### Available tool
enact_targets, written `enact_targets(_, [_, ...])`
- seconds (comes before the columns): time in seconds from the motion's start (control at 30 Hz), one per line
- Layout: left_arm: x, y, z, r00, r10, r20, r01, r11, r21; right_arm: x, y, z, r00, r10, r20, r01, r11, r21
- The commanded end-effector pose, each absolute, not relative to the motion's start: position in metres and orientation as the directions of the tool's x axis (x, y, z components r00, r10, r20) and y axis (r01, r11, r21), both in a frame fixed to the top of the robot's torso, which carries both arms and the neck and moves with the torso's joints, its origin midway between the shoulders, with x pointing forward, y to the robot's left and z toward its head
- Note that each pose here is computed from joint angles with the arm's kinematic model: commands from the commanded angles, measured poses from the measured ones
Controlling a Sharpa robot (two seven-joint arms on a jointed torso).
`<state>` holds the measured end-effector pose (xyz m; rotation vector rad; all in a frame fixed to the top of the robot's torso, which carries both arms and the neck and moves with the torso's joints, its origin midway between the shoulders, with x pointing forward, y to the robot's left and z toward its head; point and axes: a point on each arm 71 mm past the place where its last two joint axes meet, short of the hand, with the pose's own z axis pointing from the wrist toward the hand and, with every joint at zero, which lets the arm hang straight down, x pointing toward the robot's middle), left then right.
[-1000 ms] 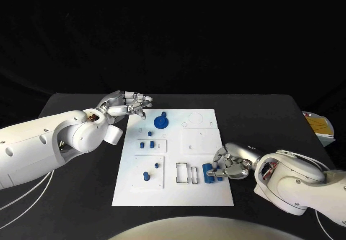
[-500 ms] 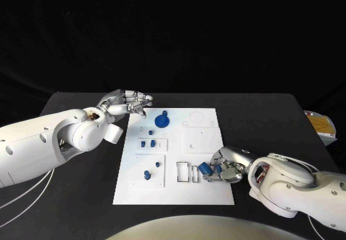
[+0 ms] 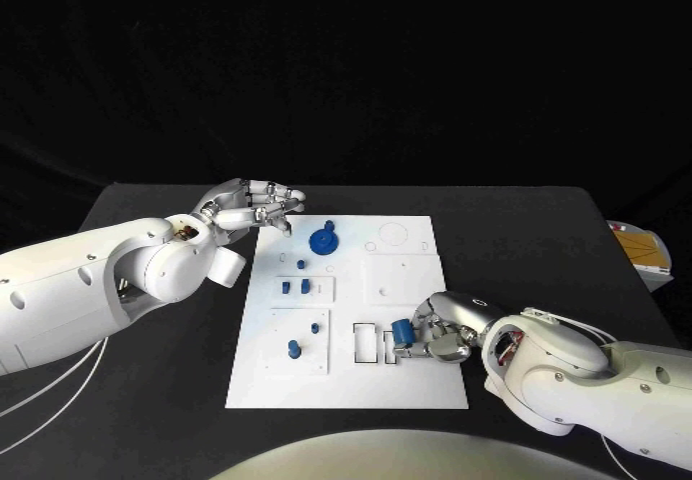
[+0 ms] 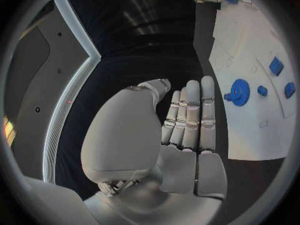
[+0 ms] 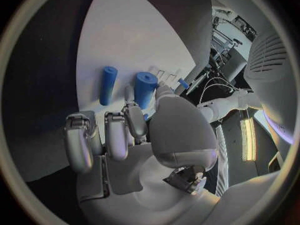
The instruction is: Assemble the parts on the task board
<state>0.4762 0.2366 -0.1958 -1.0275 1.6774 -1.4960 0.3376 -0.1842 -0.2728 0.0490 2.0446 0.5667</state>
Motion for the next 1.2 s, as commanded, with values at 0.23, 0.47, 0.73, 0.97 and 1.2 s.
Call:
enact_targets(0.23, [0.475,0.235,-0.195,-0.491,-0.870,0.036,-0.125,0.030,-0.992,0.336,-0.189,-0.276,-0.502,0.296,-0.813,-0.143,0.898,0.415])
enact_targets(0.47, [0.475,0.235,-0.195,-0.490,-0.871,0.036,-0.126,0.031,-0.992,0.335,-0.193,-0.271,-0.487,0.388,-0.783,-0.084,0.871,0.484])
enact_targets(0.73, [0.475,0.234,-0.196,-0.499,-0.866,0.039,-0.136,0.034,-0.990,0.336,-0.191,-0.261,-0.491,0.495,-0.717,-0.026,0.814,0.580])
enact_targets(0.97, [0.474,0.234,-0.196,-0.502,-0.864,0.039,-0.138,0.035,-0.990,0.336,-0.185,-0.259,-0.517,0.528,-0.674,-0.004,0.786,0.618])
enact_targets(1.2, [0.474,0.233,-0.196,-0.506,-0.861,0.040,-0.139,0.035,-0.990,0.335,-0.170,-0.262,-0.582,0.502,-0.640,-0.020,0.778,0.628])
